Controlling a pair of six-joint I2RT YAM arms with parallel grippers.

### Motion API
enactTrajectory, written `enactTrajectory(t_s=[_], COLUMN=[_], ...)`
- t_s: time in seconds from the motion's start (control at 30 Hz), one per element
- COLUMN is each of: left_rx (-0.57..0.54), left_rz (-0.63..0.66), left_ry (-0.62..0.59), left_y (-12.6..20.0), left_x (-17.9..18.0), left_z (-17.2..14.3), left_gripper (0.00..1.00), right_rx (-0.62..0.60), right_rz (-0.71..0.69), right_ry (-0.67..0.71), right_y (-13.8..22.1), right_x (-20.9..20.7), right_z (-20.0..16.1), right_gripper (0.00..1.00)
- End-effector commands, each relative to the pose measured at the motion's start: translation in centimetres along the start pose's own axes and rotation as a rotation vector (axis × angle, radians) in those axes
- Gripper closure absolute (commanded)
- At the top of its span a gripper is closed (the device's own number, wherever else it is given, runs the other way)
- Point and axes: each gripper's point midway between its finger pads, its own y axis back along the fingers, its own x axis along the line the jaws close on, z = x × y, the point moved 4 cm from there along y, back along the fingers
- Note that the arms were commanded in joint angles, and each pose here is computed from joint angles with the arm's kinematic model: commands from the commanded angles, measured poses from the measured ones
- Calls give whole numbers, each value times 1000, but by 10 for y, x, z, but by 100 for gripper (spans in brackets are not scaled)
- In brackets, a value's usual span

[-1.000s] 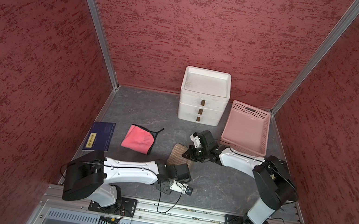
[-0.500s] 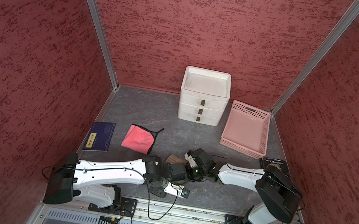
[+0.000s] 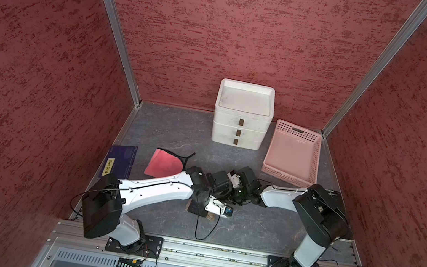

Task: Fold the square dishcloth
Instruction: Fold the cleaning item at the center of the board.

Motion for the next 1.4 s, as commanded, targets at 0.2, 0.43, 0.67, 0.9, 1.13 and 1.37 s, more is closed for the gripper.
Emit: enactTrajectory(t_s=[0.2, 0.43, 0.67, 0.9, 1.13, 1.37], left_rx=[-91, -53, -98, -167, -320, -427], left_rz=[48, 44, 173, 315, 423, 380], left_ry=[-31, 1, -8, 14, 190, 348], left_y=[-8, -39, -50, -40, 30, 56], left_x=[60, 85, 109, 122, 135, 118], left_z=[1, -7, -3, -1, -25, -55], left_gripper=[94, 86, 79, 35, 29, 35], right_rx=[33, 30, 32, 8, -77, -217], right_rz=[-15, 16, 12, 48, 77, 107], right_ry=[-55, -46, -61, -66, 11, 75], right_y=[11, 14, 10, 13, 52, 100], right_x=[-22, -14, -18, -11, 25, 54], right_z=[-5, 2, 2, 4, 8, 0], right_gripper=[100, 100, 100, 100, 88, 77])
